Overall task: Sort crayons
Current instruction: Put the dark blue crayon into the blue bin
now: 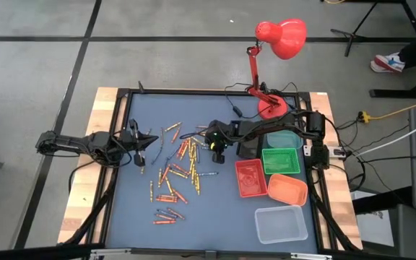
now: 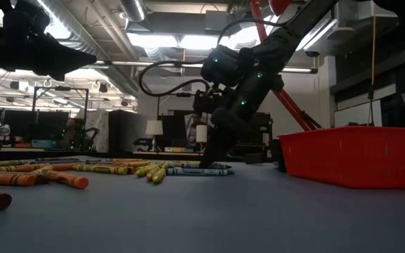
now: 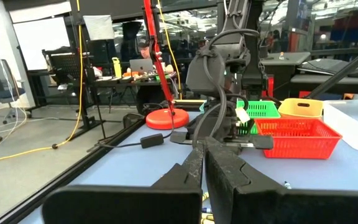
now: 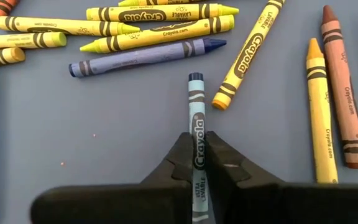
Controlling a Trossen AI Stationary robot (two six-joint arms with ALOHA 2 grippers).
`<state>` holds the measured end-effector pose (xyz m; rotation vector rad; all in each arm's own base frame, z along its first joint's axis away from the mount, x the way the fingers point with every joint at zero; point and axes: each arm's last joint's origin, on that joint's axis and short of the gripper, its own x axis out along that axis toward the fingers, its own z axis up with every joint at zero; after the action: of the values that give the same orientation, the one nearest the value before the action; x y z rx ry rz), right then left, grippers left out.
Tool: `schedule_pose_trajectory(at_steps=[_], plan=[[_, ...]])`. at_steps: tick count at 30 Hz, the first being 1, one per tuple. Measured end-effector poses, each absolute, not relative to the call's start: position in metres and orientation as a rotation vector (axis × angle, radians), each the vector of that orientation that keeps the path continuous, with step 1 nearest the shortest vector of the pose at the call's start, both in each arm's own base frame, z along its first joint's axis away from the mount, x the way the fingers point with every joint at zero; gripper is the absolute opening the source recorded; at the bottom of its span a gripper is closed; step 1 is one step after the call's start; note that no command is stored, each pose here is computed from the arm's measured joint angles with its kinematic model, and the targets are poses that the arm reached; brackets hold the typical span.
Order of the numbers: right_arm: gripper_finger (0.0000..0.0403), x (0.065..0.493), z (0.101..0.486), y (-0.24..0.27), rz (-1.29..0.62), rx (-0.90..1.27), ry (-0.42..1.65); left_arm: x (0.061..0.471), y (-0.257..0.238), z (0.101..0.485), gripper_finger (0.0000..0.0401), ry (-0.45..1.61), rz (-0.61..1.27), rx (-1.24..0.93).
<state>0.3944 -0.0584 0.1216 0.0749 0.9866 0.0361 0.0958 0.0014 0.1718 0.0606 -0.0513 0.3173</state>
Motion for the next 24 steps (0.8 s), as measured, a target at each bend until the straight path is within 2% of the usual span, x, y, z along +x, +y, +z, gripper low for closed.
schedule_pose_trajectory(at_steps=[6, 11, 18, 24], plan=[[0.0023, 0.389, 0.138, -0.056, 0.061, 0.089, 0.975, 0.096, 0.001, 0.172, 0.0002, -0.051, 0.318, 0.060], [0.0023, 0.379, 0.173, -0.054, 0.061, 0.081, 0.931, 0.096, 0.001, 0.172, 0.0002, -0.051, 0.318, 0.060], [0.0023, 0.348, 0.227, -0.050, 0.059, 0.081, 0.930, 0.096, 0.001, 0.172, 0.0002, -0.051, 0.317, 0.060], [0.0023, 0.309, 0.259, -0.044, 0.052, 0.092, 1.028, 0.096, 0.001, 0.172, 0.0002, -0.051, 0.317, 0.060]])
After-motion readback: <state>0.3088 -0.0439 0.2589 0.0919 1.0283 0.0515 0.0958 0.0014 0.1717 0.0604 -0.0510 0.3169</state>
